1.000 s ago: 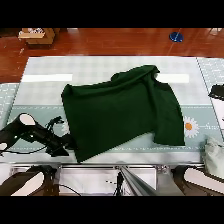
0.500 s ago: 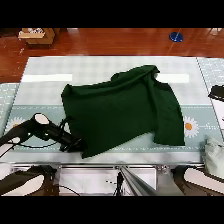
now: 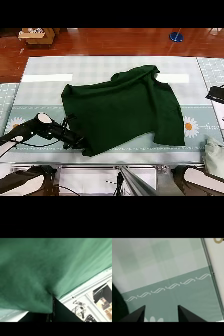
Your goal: Fold the shirts.
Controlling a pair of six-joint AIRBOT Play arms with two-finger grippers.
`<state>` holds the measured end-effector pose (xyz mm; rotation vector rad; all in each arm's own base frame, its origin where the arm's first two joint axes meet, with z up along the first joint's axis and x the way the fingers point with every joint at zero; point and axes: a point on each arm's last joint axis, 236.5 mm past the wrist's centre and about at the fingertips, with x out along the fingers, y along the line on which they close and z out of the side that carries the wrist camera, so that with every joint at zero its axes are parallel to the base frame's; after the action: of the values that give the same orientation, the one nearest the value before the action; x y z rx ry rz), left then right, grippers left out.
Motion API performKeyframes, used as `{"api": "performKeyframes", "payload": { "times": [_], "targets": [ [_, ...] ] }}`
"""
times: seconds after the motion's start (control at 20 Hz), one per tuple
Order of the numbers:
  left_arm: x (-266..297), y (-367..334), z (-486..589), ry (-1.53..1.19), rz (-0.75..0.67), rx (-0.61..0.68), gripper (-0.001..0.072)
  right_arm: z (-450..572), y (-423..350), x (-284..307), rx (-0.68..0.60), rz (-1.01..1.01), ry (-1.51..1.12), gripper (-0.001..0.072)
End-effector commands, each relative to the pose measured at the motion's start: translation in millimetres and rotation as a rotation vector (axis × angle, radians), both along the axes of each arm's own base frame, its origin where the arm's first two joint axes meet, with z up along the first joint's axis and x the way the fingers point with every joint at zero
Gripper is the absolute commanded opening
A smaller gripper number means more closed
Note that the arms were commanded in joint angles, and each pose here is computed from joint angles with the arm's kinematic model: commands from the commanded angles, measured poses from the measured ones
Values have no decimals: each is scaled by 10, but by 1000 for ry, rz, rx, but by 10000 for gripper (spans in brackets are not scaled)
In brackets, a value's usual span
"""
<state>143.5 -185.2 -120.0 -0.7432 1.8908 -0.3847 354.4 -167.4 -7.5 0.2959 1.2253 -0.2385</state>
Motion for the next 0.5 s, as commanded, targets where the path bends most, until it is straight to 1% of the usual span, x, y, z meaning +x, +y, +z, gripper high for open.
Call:
{"api": "performKeyframes", "payload": {
  "times": [0.0, 0.05, 0.1, 0.15, 0.25, 0.45],
  "targets": [
    [67, 6, -22, -66, -28, -6, 25, -150, 574, 39, 250, 114, 18, 515],
    [68, 6, -23, -70, -33, -8, 25, -194, 781, 62, 349, 150, 20, 545],
    [68, 6, -23, -73, -35, -9, 25, -240, 937, 90, 432, 174, 20, 557],
    [68, 6, -23, -79, -42, -11, 25, -288, 1009, 132, 479, 178, 15, 593],
    [69, 7, -24, -82, -45, -12, 25, -411, 1056, 155, 522, 173, 30, 593],
    [72, 6, -22, -94, -58, -17, 25, -602, 1062, 94, 535, 202, 75, 571]
  ]
}}
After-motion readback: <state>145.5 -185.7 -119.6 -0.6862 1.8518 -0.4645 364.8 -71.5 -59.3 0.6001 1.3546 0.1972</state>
